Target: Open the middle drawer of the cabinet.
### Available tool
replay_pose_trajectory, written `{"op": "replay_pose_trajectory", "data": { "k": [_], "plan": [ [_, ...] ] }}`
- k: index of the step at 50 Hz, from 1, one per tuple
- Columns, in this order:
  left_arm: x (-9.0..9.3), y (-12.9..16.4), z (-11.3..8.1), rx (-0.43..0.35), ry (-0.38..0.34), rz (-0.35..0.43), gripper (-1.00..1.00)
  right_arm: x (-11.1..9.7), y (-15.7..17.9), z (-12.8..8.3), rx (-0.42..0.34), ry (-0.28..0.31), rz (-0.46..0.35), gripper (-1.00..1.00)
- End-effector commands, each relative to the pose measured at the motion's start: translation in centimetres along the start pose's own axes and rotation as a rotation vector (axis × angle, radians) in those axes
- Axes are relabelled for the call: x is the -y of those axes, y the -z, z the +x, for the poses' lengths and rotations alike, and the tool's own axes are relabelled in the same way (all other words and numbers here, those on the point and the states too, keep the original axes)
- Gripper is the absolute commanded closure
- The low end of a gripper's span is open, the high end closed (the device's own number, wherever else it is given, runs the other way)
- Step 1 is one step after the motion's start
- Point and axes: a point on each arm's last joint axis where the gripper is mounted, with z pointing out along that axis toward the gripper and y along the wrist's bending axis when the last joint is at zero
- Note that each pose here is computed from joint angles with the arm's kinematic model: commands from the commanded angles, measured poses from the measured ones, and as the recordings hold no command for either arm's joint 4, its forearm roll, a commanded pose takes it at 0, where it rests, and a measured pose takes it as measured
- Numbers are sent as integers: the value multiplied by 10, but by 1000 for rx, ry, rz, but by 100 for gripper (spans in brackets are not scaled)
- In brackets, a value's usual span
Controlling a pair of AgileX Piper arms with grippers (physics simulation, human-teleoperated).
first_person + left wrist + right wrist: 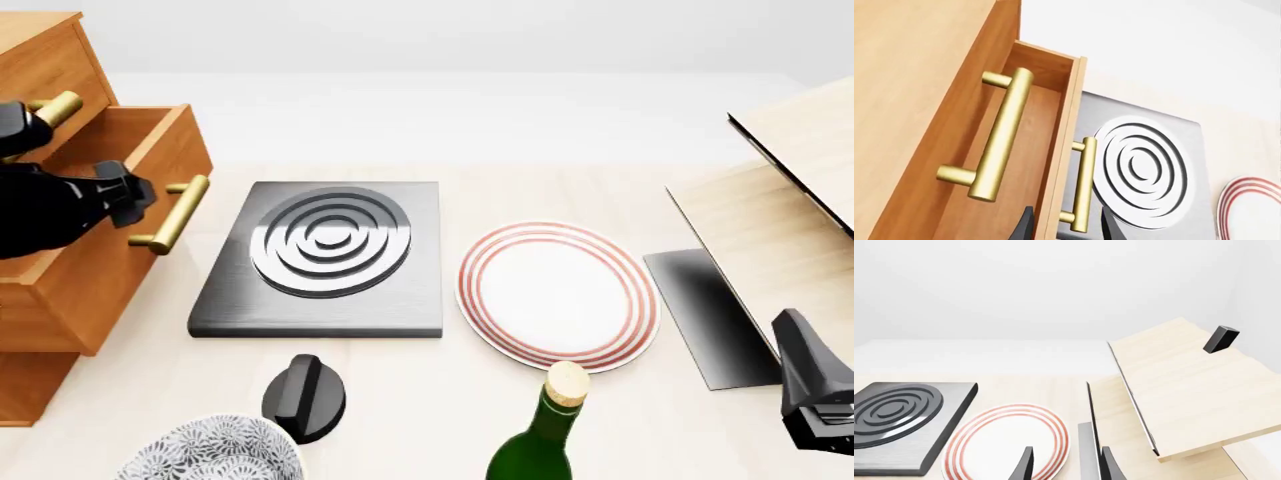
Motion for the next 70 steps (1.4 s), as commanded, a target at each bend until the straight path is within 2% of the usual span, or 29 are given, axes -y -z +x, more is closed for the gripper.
{"op": "replay_pose_trajectory", "data": {
  "k": [1,44,70],
  "plan": [
    [6,2,1,-7,26,22,-100,0,0,0,3,-2,-1,-100],
    [24,2,7,-31,-8,88,-100,0,0,0,3,-2,-1,-100],
    [41,-6,16,-65,-22,144,-100,0,0,0,3,-2,0,-100]
  ]
}}
